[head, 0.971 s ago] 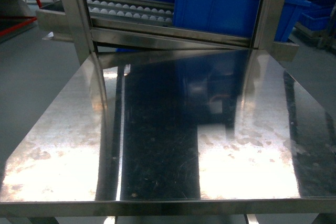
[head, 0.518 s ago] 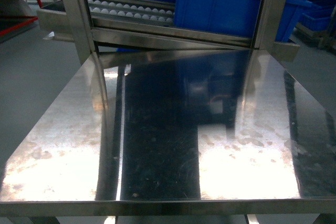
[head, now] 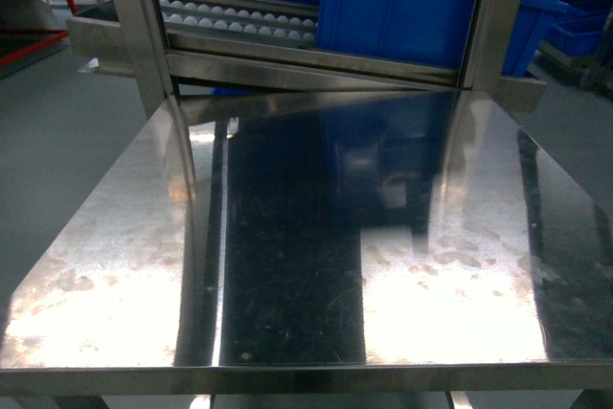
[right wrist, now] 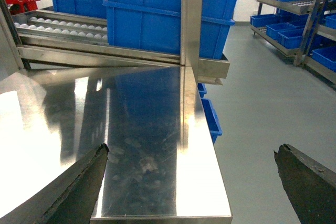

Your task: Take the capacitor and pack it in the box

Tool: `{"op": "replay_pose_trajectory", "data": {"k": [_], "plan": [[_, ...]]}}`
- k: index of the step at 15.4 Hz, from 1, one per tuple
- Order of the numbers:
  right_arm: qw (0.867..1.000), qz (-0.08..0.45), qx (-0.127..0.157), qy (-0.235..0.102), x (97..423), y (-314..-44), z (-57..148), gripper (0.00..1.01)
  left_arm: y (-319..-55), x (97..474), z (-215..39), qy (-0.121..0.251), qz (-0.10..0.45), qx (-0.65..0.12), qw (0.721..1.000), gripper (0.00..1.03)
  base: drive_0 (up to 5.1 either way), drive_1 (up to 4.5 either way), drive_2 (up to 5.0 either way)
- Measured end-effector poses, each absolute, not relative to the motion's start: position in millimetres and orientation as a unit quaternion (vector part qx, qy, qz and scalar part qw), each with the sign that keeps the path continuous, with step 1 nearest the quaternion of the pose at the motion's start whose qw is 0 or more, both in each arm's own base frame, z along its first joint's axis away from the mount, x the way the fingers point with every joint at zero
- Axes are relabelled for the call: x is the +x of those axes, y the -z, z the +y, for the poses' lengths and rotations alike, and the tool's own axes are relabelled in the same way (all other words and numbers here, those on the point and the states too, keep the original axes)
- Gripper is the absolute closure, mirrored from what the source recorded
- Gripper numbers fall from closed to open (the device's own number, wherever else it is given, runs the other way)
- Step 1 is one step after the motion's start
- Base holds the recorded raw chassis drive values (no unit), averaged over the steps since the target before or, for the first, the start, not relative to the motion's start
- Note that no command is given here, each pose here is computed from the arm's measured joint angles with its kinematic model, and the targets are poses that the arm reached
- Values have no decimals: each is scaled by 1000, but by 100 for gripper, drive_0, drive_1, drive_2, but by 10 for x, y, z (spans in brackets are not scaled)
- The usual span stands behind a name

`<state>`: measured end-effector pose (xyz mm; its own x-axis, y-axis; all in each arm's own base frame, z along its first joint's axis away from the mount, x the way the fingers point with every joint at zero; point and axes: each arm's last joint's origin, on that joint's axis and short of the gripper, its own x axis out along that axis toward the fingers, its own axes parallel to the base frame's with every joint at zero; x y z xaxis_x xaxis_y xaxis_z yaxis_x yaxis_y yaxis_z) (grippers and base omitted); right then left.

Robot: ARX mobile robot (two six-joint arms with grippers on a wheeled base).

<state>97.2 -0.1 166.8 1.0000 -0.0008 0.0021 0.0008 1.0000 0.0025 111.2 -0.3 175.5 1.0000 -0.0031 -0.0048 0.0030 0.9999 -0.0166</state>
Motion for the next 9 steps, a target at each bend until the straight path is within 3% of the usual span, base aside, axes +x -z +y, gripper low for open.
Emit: {"op": "replay_pose_trajectory", "data": {"k": [3,5,6,9], "plan": [[1000,-1,1,0,972,-1669,0,3,-1704,1082,-3,2,-7,-8,1000,60,0,0,0],[1000,-1,1,0,972,-1668,0,3,-1637,990,-3,2,20,-8,1000,60,0,0,0],[1000,-1,1,0,972,-1668,0,3,-1686,975,-4,3,-8,-8,1000,60,0,0,0],[1000,-1,1,0,972,-1669,0,3,-1672,976,0,0,-1,-8,1000,60,0,0,0]]}}
